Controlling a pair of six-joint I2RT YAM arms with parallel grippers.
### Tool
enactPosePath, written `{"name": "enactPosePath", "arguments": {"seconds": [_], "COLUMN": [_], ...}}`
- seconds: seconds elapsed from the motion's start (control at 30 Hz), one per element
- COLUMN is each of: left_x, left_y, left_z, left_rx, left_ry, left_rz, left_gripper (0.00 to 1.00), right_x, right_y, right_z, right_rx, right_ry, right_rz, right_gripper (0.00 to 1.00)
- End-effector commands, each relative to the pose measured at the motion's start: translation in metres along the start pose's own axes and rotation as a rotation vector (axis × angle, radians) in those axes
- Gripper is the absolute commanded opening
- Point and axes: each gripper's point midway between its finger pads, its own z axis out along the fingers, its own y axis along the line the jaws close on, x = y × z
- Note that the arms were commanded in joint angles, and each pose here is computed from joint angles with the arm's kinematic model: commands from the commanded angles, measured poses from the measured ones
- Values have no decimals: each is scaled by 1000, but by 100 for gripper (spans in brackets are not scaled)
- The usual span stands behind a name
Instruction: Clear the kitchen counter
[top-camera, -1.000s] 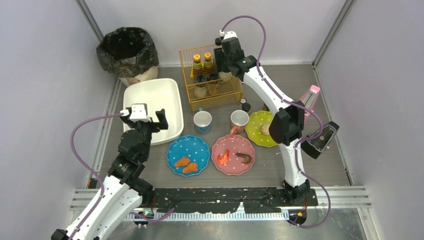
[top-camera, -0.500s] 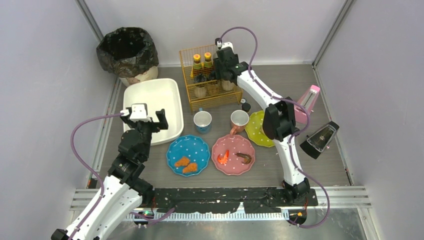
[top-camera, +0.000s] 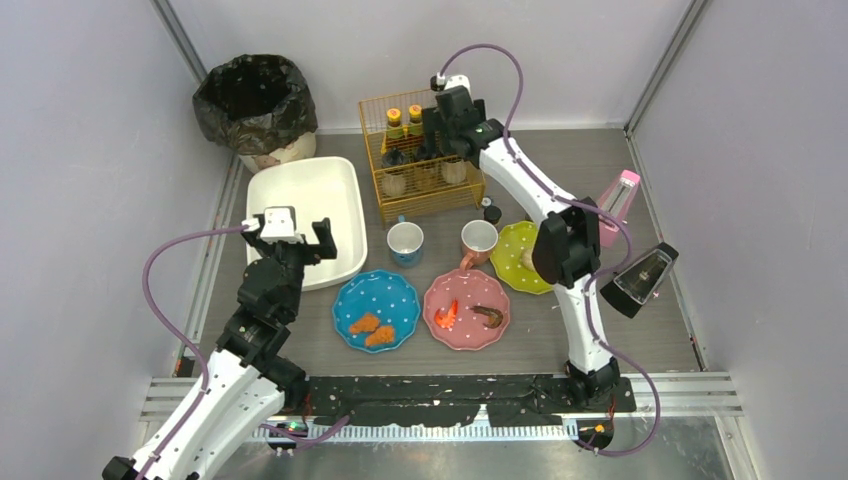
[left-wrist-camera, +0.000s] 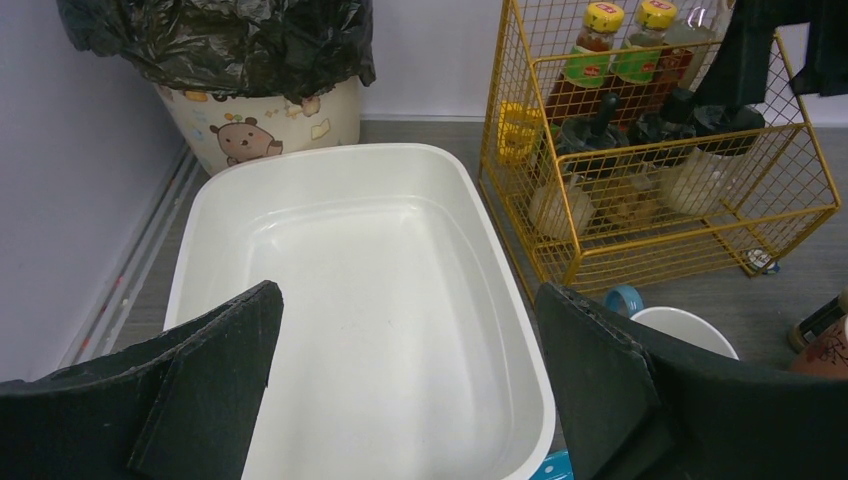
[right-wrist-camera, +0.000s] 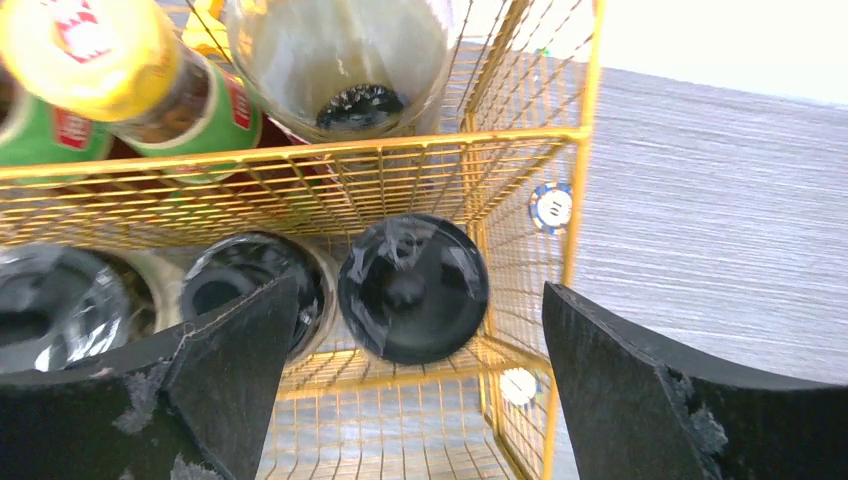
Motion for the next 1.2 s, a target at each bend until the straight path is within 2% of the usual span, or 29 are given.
{"name": "enactPosePath", "arguments": {"seconds": [0.0,0.13,0.27,0.53,0.67,0.87,1.0,1.07,1.17], "left_x": [-24,-24,-24,-21,-20,-18,-18,-19,-19], "left_y": [1,1,1,-3,-3,-4,-4,-4,-4], "left_z": [0,0,1,2,3,4,4,4,4], "left_rx": [-7,-5,-5,7,7,10,10,11,12], "left_ry": [-53,-55,-52,-42,-37,-33,-33,-34,-35], "left_rz": [-16,-18,-16,-20,-19,-21,-20,-22,-22], "left_gripper": [99,99,99,99,99,99,99,99,99], "right_x": [-84,-79,-53,34,86,133,148,150,152], "right_y": [-26,-46,-74,-145,-166,-190,-190,-187,-186], "right_z": [-82,-103,-110,-99,-91,-84,-84,-84,-86], "right_rx": [-1,40,96,217,252,323,306,289,282], "right_ry": [-199,-194,-130,78,193,295,321,320,320], "right_rz": [56,48,62,182,238,267,278,282,282], "right_gripper": [98,98,97,93,91,87,81,74,56]}}
